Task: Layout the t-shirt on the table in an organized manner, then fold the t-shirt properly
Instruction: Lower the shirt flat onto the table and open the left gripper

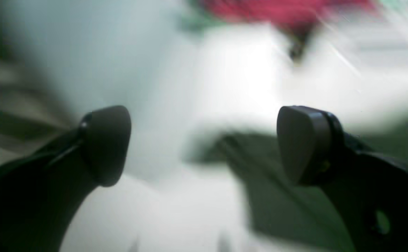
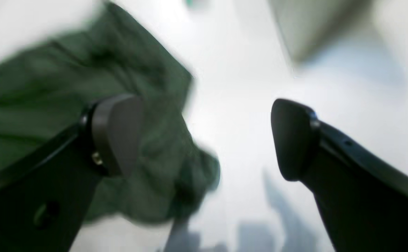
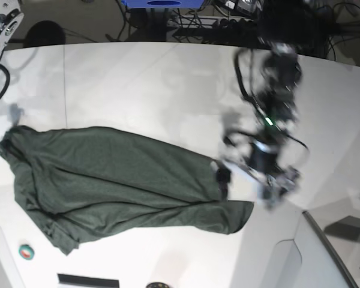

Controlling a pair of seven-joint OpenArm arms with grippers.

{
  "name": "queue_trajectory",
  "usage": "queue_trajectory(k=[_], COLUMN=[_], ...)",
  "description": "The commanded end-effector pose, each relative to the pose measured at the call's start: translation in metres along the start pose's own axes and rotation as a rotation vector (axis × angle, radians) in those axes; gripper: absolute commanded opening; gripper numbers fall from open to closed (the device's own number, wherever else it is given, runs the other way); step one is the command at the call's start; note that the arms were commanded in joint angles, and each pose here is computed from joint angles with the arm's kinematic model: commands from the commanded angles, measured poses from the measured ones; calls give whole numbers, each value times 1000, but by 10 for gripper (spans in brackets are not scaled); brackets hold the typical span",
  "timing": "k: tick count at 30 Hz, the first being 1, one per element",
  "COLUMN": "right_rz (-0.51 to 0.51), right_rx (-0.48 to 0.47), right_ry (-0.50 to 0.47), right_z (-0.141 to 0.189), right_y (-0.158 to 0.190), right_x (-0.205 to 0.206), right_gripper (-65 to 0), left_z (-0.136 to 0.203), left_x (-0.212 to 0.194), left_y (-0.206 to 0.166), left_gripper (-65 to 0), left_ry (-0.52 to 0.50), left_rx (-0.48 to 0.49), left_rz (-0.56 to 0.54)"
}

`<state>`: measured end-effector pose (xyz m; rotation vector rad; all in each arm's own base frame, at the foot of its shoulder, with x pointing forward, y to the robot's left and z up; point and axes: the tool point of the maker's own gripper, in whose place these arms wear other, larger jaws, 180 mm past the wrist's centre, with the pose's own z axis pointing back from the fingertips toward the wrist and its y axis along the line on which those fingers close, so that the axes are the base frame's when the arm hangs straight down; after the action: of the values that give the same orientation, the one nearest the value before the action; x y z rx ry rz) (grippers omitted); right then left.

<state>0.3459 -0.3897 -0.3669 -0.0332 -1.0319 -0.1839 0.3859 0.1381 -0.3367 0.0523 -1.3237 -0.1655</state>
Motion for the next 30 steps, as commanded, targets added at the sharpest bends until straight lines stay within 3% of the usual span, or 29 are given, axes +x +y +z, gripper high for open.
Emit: queue_trajectory(k=[1,2,6,10,18,19,21,24,27,30], right_rz=[-26,-52,-138,-212,-264,-263,-258,-254,-212,-88], right_rx=[-5,-4,15,29,48,46,56,52,42,8], right_ry=[-54,-33,38,83,153,183,229,266,310,337], right_z=[0,-2,-14,-22,-25,-21,-17,-13,-3,22], right_y=[-8,-9,-5,1,12,11,13,10,3,-9], right_x=[15,5,-29,-59,-89,-99,-110,-116,-122,-115], right_gripper=[-125,-125,-126,-126,-147,-179,-314,-635,-630,-650], left_z=[-8,-10,-28,-51,-59,-56,-47,-35,-20,-3], left_x=[23,13,-5,-15,-106,-113,-128,-143,-152,-152], left_y=[3,-12,-42,-65,-87,-80,-63,-35,-10,14], left_gripper=[-137,-212,-635,-650,-650,-650,-650,-650,-650,-650], left_ry=[-75,-50,-4,35,305,320,347,373,379,360], left_rx=[11,-17,-55,-77,-109,-101,-83,-53,-23,-4], left_rz=[-14,-7,41,80,82,71,47,4,-26,-73])
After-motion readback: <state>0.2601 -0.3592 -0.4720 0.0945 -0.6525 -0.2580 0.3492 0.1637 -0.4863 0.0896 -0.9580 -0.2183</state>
